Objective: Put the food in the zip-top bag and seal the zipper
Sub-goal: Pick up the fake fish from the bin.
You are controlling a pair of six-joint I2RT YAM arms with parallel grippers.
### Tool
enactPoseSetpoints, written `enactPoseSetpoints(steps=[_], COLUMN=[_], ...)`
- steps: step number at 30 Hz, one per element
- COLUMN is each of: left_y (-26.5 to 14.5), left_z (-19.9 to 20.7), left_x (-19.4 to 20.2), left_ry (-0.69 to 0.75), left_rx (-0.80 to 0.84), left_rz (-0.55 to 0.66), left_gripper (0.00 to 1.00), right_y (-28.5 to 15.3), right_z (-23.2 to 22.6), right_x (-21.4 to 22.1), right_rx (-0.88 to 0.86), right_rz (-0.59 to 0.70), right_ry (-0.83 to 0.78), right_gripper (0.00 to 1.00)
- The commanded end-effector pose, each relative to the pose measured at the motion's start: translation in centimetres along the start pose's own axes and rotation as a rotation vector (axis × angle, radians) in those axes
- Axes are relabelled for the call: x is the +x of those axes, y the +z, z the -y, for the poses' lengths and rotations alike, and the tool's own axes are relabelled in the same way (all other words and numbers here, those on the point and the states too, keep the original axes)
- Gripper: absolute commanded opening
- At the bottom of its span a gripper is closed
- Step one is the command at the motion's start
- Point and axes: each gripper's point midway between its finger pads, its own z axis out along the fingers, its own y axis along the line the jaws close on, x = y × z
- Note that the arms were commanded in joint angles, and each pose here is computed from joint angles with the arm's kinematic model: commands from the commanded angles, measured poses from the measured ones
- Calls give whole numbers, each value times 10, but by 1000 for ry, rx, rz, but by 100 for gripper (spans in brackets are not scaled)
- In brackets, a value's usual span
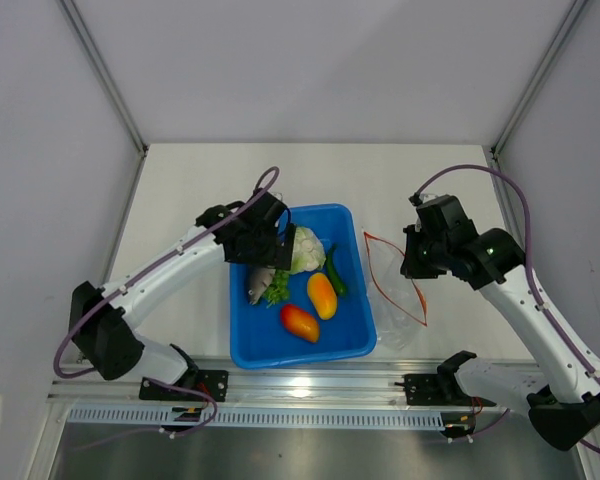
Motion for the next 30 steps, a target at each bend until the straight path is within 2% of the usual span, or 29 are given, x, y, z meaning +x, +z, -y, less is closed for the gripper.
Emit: enactPoseSetpoints(steps=[1, 7, 16, 23, 30], left_y=[21, 49, 90, 106, 108], left_z=[-15, -18, -31, -41, -40], left_x=[-6, -20, -26, -34, -26], left_ry=[49, 55, 101, 92, 91], left_rx=[-15, 9, -99, -145, -118], left_rz=[-18, -37, -112, -148, -160], left_gripper=[98, 97, 98, 99, 99], right_y=[-2, 1, 0, 4, 8], right_z=[-5, -3, -3, -7, -7], right_x=[-7, -5, -3, -6, -5], right_rx=[-20, -10, -11, -22, -28], right_rz=[36, 24, 23, 13, 1], right_ry=[24, 19, 22, 3, 2], right_gripper=[0, 0, 0, 0, 0])
